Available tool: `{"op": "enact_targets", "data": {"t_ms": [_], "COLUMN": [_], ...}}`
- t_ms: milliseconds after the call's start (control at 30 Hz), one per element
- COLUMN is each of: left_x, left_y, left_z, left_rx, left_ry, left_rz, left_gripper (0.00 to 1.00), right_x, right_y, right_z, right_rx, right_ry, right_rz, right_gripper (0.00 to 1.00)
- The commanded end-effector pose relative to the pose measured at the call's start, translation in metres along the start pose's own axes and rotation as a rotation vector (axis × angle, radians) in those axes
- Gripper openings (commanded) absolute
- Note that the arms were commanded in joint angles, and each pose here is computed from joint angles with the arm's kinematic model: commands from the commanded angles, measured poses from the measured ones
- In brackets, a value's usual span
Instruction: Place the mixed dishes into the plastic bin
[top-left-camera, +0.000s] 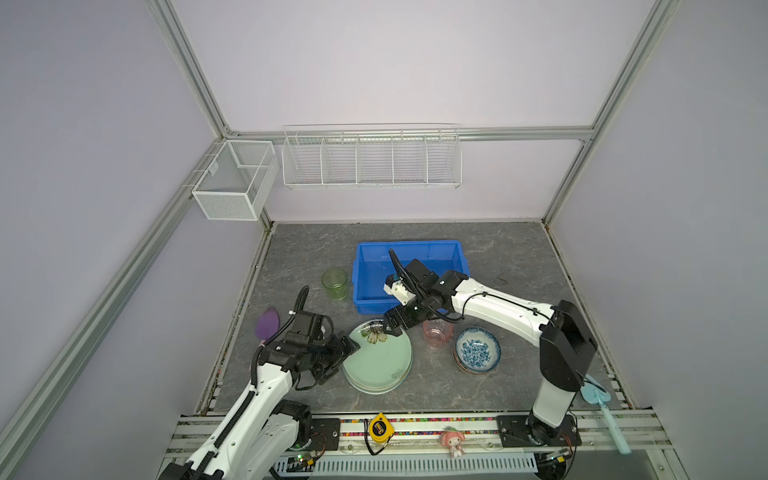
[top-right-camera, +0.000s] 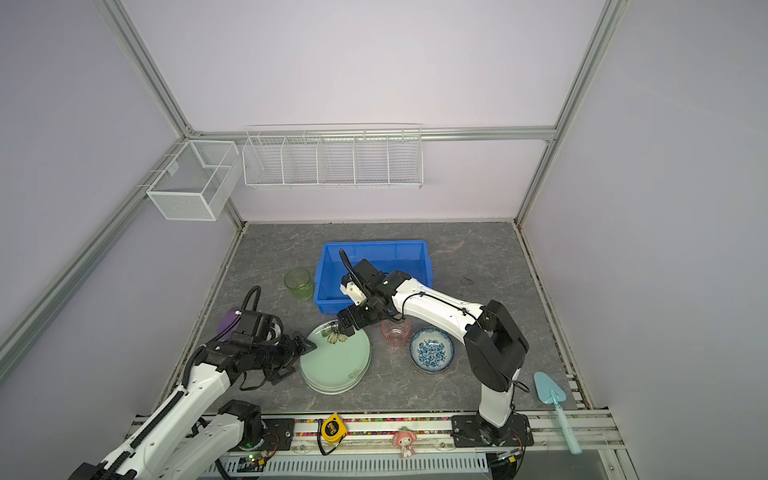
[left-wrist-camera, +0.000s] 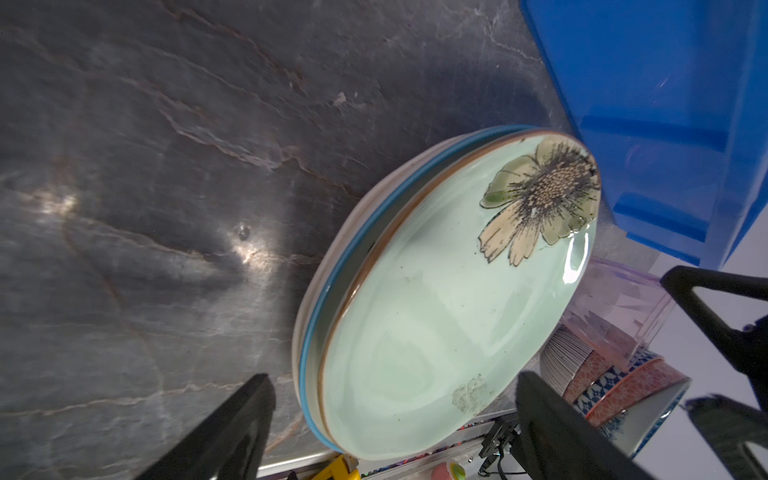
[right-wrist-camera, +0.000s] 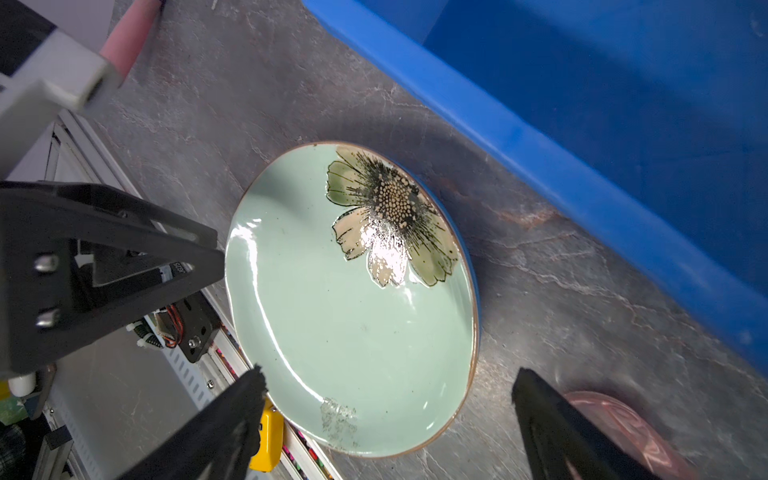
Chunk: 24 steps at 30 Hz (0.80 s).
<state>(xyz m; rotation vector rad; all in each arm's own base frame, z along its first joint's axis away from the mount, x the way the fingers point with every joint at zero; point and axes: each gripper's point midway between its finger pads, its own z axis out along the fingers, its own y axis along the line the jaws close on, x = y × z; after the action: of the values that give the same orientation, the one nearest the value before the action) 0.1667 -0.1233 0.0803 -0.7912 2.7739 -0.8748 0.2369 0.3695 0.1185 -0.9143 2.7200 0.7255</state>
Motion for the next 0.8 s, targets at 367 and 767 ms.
{"op": "enact_targets", "data": {"t_ms": [367, 767], "left_x": [-0.002, -0.002], "left_y": [-0.007, -0.001], "left_z": [0.0, 0.009], "left_rx": [0.06, 0.045], "left_ry": [-0.024, -0.014], "left_rz": [-0.022, -0.026], "left_gripper": [0.89, 0.88], "right_x": [0.012, 0.015], "right_y": [-0.004, 0.004], "right_z": [0.031, 0.039], "right_rx": [0.04, -0.003], "right_ry": [0.097, 0.125], "right_rz": [0.031, 0.034], "right_gripper": [0.97, 0.98]}}
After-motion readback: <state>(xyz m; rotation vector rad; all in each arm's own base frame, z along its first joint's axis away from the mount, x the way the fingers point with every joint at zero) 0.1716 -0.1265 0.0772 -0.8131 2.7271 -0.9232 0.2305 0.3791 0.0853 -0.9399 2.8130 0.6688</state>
